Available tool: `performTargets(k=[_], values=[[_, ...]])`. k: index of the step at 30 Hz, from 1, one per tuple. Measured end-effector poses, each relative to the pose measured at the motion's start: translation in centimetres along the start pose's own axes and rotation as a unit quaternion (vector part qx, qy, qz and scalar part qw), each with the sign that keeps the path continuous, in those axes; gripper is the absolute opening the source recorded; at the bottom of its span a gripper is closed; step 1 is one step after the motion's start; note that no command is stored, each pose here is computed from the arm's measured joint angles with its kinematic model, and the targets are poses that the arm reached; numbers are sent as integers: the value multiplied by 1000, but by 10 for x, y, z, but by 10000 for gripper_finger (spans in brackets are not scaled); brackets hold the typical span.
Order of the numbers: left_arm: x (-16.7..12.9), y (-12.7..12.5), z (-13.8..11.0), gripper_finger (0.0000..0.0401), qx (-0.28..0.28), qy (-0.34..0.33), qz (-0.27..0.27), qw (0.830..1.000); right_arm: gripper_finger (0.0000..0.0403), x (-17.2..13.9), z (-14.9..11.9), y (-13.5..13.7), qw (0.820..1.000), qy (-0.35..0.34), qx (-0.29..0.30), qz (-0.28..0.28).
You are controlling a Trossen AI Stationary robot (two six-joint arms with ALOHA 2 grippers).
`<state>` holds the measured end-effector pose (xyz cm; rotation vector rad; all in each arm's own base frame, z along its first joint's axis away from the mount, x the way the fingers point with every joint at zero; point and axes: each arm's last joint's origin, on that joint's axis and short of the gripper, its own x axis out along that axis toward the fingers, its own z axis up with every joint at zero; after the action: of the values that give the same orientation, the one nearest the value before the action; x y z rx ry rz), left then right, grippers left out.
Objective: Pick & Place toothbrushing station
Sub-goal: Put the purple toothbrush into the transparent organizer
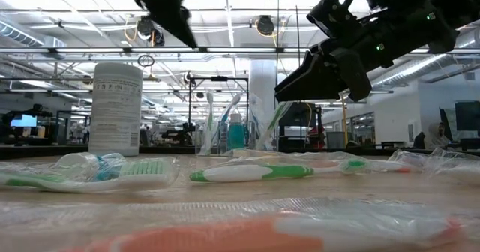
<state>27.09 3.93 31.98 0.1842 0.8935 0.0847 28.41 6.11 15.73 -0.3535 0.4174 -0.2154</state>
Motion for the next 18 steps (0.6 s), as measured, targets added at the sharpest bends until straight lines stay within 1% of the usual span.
performTargets(k=[3, 5, 7, 9, 11, 13, 15, 18], values=[[-18, -17, -11, 157, -70, 37, -57, 995, 209, 0, 0, 0, 1000, 0, 0, 0], [-27, -30, -18, 157, -101, 72, -89, 988, 209, 0, 0, 0, 1000, 0, 0, 0], [-32, -44, -24, 157, -127, 115, -108, 979, 209, 0, 0, 0, 1000, -1, 1, 0], [-35, -60, -30, 157, -136, 150, -117, 972, 209, 0, 1, 0, 1000, -3, 2, 0], [-35, -78, -37, 156, -120, 178, -128, 968, 209, 0, 1, 0, 1000, -3, 2, 0], [-33, -97, -45, 157, -123, 197, -136, 963, 209, 0, 1, 0, 1000, -3, 2, 0], [-29, -113, -54, 156, -169, 223, -135, 951, 209, 0, 1, 0, 1000, -3, 2, 0], [-22, -133, -71, 157, -264, 258, -106, 923, 209, 0, 1, 0, 1000, -3, 2, 0]])
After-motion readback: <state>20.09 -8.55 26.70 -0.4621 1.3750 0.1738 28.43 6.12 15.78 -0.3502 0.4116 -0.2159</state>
